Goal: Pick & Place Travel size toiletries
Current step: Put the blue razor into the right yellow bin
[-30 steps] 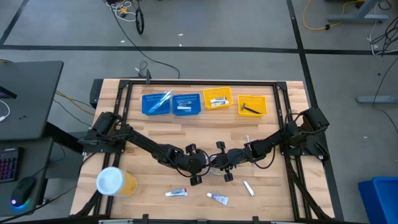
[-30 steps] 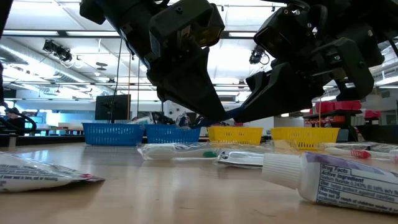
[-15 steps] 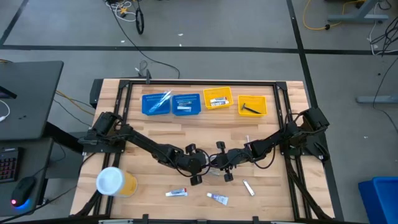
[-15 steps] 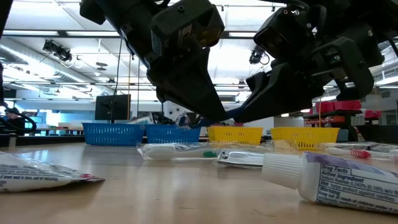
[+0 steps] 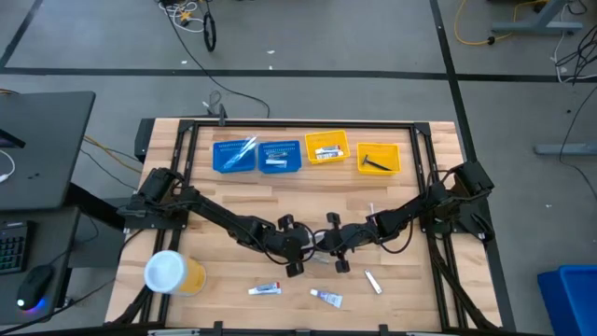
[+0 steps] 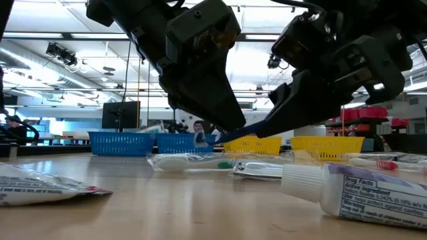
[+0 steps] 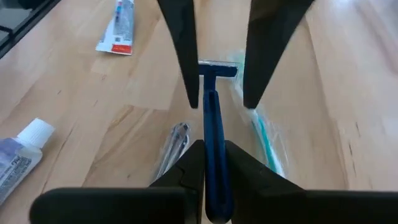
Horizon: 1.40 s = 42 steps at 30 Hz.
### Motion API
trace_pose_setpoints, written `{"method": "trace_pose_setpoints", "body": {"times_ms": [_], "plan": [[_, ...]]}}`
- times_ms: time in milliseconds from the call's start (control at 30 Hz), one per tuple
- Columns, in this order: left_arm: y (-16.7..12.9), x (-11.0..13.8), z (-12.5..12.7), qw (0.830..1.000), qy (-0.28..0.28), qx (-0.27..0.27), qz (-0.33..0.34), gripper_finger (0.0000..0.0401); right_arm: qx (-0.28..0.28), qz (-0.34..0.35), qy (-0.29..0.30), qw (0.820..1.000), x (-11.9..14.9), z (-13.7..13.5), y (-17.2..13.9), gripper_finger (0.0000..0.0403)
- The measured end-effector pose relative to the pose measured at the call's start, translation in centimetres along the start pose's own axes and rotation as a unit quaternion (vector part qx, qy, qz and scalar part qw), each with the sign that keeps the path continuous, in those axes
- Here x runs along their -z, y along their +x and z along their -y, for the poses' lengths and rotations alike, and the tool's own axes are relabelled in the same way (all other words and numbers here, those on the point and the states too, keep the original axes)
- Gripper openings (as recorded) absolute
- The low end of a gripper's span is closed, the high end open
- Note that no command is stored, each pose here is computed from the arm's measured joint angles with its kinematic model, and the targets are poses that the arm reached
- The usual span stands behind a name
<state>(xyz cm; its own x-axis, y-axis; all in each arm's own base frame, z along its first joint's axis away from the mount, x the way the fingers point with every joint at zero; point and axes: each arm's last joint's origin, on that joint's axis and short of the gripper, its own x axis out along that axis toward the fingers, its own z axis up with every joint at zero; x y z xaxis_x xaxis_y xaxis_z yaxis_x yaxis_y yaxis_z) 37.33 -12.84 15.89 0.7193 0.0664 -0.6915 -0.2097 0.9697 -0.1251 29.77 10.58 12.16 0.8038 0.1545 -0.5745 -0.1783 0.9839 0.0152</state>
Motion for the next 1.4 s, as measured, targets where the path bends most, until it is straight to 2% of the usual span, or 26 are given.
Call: {"method": "trace_pose_setpoints", "body": {"times_ms": [100, 200, 267, 367, 500, 767, 967, 1100, 1300, 1400], "plan": [[-0.4, -0.2, 0.0, 1.0, -0.001, -0.001, 0.003, 0.0162, 0.01, 0.003, 0.021, 1.0, -0.1, 0.1, -0.1, 0.0044], [-2.3, -1.6, -0.1, 1.0, -0.008, 0.003, 0.027, 0.0161, 0.014, 0.01, 0.011, 1.0, -0.9, 0.2, -1.1, 0.0044], [-4.1, -2.7, -0.3, 0.999, -0.008, -0.007, 0.05, 0.016, 0.043, -0.003, 0.003, 0.999, -1.3, 0.6, -2.0, 0.0044], [-7.0, -3.8, -1.0, 0.997, -0.009, -0.038, 0.07, 0.016, 0.117, -0.042, 0.003, 0.992, -1.6, 1.7, -4.3, 0.0045], [-9.7, -4.4, -1.9, 0.995, -0.012, -0.062, 0.078, 0.016, 0.198, -0.101, 0.035, 0.974, -1.7, 3.9, -8.3, 0.0047], [-10.4, -4.6, -2.2, 0.993, -0.003, -0.077, 0.085, 0.0159, 0.292, -0.133, 0.126, 0.939, -1.5, 9.0, -16.0, 0.0048], [-10.1, -4.6, -2.1, 0.993, -0.007, -0.076, 0.09, 0.0159, 0.377, -0.163, 0.224, 0.884, 0.1, 13.0, -19.6, 0.0049], [-10.1, -4.8, -2.1, 0.992, -0.012, -0.074, 0.1, 0.0159, 0.364, -0.174, 0.277, 0.872, 0.9, 15.1, -20.1, 0.0049], [-10.1, -4.8, -2.1, 0.992, -0.009, -0.075, 0.099, 0.0159, 0.357, -0.236, 0.277, 0.861, 2.4, 17.5, -19.6, 0.0049], [-10.1, -4.8, -2.1, 0.992, -0.01, -0.075, 0.1, 0.0159, 0.321, -0.262, 0.279, 0.866, 3.1, 18.2, -19.0, 0.0051]]}}
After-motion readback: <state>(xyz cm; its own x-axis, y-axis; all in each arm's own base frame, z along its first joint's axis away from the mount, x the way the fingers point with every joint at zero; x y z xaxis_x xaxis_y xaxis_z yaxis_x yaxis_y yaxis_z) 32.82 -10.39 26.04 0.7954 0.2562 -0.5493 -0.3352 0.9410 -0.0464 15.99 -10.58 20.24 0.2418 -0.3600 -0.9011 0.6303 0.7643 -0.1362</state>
